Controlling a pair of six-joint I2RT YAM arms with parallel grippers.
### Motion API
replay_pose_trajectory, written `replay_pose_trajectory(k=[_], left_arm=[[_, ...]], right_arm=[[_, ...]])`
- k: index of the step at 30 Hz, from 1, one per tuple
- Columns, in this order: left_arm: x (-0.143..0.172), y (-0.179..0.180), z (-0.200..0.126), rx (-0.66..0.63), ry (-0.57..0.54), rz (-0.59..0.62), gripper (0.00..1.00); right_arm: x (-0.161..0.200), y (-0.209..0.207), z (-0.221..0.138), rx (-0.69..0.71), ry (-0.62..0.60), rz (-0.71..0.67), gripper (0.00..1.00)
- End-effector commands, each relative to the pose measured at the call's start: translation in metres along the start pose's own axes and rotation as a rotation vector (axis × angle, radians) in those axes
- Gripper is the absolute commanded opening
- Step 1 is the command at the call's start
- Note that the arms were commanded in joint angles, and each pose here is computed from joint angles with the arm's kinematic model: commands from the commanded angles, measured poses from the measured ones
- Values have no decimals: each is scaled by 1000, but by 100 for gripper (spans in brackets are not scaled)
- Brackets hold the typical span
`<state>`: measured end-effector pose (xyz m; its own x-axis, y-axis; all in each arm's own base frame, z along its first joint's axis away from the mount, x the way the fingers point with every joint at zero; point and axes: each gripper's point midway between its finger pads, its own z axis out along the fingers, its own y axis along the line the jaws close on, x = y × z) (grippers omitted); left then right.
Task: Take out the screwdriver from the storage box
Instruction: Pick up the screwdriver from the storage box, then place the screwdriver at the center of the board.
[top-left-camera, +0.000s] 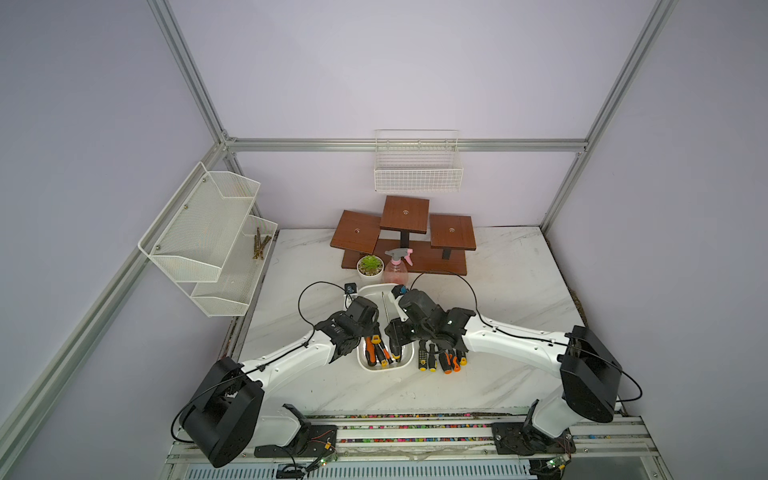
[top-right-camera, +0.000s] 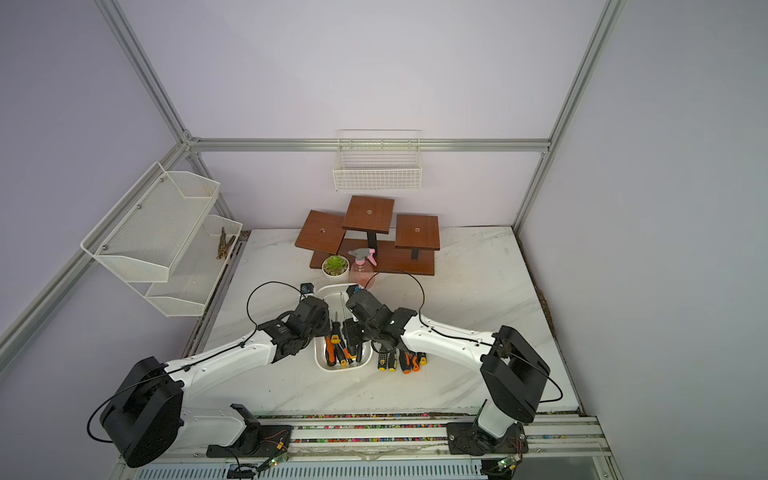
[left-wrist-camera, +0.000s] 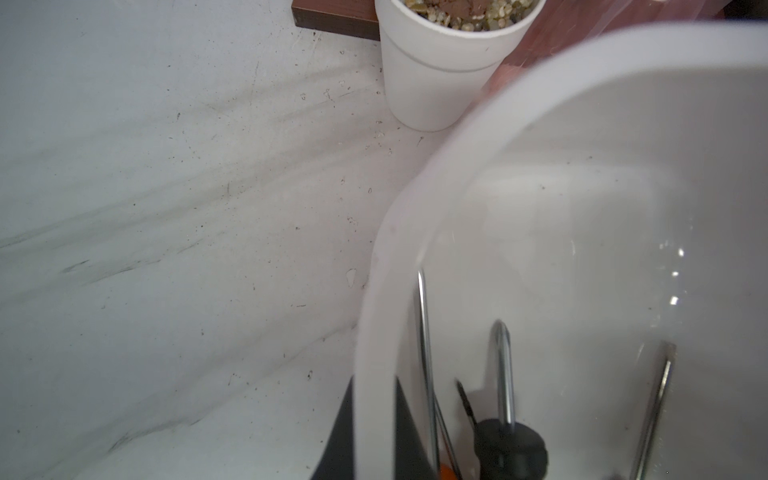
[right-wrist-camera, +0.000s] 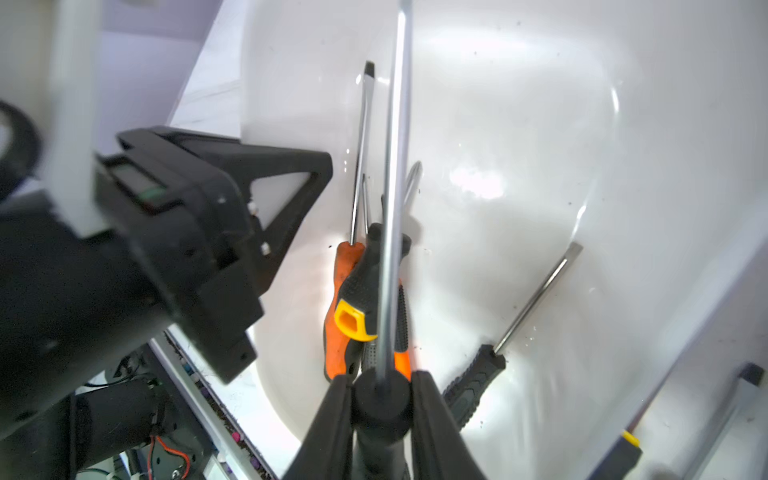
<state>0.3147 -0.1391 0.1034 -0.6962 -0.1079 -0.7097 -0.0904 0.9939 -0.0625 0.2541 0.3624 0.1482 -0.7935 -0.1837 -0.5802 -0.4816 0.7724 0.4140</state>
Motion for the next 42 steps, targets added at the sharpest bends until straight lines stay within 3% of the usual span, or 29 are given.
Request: replay_pose_trajectory(k=[1, 13, 27, 42], left_arm=[[-25, -11, -8, 31, -68, -13, 0], [-21, -10, -5, 24, -59, -10, 0], [-20, -10, -4, 30, -62, -11, 0], [-18, -10, -7, 49, -68, -18, 0]], right_arm=[[-3, -4, -22, 10, -28, -1, 0], [6, -30, -73, 46, -103, 56, 0], [39, -119, -114, 270, -72, 132, 0], [43, -184, -104, 488, -18, 144, 0]])
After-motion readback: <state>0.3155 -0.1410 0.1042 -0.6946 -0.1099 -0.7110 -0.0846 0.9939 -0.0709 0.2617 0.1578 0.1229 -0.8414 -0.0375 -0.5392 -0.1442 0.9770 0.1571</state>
